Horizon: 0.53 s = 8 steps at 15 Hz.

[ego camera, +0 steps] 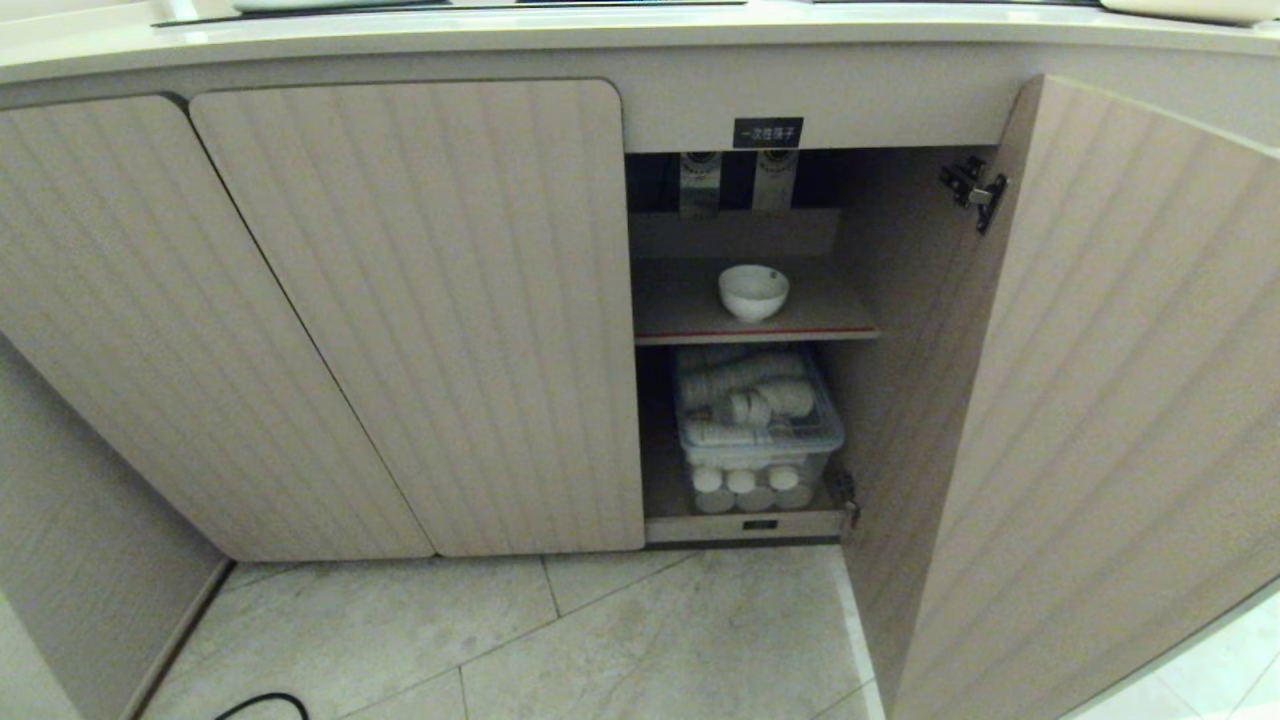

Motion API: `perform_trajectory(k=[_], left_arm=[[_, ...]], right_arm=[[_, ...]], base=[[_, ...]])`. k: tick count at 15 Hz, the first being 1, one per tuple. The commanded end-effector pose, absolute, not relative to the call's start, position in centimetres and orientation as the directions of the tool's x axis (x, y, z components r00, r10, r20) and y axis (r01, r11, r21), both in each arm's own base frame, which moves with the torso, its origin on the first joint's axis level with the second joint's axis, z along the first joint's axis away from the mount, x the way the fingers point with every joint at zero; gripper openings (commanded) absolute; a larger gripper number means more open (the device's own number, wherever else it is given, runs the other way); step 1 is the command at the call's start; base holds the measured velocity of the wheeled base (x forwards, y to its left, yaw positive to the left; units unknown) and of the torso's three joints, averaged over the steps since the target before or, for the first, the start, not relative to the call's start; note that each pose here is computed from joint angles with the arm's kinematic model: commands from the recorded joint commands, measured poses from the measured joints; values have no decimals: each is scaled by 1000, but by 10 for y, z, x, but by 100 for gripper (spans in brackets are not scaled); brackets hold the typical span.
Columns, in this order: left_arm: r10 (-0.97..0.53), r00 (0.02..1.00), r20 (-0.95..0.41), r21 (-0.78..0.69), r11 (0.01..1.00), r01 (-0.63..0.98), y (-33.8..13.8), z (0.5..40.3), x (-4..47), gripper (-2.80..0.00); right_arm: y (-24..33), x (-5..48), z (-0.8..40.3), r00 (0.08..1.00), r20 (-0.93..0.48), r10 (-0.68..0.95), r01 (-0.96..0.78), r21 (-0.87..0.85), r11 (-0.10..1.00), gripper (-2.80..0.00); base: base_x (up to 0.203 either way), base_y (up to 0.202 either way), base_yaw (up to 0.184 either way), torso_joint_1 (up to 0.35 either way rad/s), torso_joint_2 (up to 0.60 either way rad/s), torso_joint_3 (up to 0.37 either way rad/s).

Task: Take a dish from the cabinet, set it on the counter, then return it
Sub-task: Close the cabinet door

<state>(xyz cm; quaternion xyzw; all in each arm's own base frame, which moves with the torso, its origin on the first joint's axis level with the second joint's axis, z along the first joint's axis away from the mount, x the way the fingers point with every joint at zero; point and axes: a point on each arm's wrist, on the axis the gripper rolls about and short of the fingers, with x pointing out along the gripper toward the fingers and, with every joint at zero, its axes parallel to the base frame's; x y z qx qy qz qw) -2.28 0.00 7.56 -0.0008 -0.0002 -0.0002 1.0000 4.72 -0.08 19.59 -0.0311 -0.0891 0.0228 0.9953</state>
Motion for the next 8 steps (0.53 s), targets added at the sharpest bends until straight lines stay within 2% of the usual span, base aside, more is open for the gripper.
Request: perform_trajectory(k=[1, 8], left_arm=[[0, 1000, 0, -2, 1000, 0, 0, 75, -23, -280], [0, 1000, 1, -2, 1000, 0, 0, 76, -23, -280]], right_arm=[[0, 45, 195, 980, 186, 74, -62, -69, 996, -280], [4, 49, 195, 974, 165, 153, -140, -91, 986, -280]], base=[[0, 0, 0, 0, 0, 0], [0, 0, 0, 0, 0, 0]])
